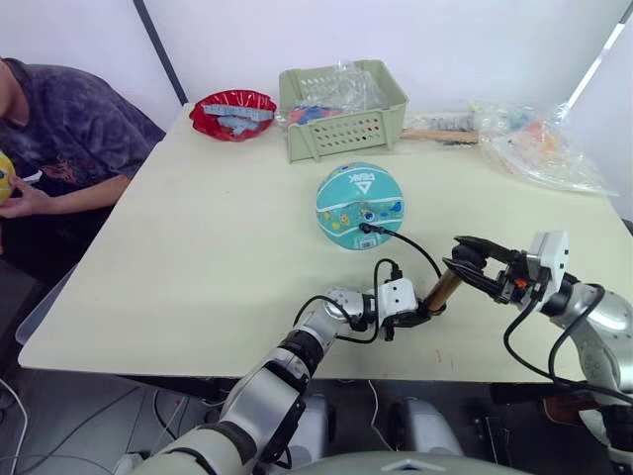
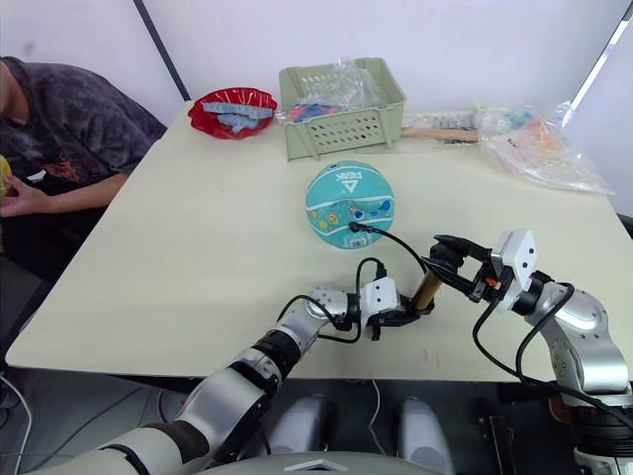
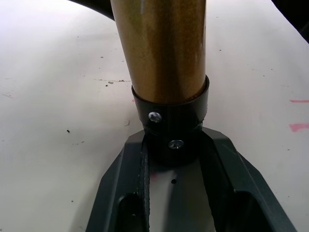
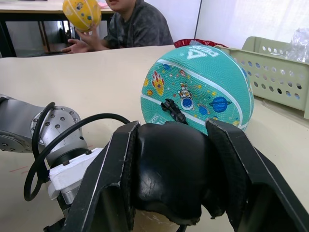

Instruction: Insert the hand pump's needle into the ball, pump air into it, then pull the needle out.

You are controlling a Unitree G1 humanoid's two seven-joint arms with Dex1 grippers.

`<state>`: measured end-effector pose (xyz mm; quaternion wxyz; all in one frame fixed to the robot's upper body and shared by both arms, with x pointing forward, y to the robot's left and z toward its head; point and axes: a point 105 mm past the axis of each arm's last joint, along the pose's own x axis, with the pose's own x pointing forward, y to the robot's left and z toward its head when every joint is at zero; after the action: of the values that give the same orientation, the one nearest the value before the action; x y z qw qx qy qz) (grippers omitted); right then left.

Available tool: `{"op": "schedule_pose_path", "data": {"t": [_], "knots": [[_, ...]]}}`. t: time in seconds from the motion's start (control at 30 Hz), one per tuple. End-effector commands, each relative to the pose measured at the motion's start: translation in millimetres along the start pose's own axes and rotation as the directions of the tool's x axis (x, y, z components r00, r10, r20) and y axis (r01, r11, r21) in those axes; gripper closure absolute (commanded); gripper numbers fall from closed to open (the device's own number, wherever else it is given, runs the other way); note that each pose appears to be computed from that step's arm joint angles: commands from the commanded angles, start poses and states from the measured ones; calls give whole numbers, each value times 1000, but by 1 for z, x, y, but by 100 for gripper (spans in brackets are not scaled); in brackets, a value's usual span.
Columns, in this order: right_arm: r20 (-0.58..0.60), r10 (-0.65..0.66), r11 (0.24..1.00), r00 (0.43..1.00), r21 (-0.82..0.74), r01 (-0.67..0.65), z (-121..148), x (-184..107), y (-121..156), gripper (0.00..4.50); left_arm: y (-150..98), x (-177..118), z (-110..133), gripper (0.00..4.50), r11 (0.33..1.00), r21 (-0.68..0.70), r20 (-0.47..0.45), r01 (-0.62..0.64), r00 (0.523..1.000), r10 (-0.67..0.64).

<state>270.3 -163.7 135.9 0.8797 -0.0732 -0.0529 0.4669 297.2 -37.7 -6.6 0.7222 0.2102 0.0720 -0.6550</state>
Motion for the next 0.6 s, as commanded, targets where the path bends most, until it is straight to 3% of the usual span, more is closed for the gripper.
{"op": "schedule_pose_path", "data": {"t": [0.03,0.33,0.6], "knots": [[-63,-3,1000,998,29,4,-6,-7,-3,287,-33,0,-36,349,992,-50,-130,115,984,-121],[48,-40,994,998,-101,45,81,-23,-39,287,-34,0,-36,349,991,-49,-129,122,983,-127],[85,-50,988,995,-139,62,130,-37,-53,287,-35,1,-36,349,991,-45,-130,127,983,-132]]}}
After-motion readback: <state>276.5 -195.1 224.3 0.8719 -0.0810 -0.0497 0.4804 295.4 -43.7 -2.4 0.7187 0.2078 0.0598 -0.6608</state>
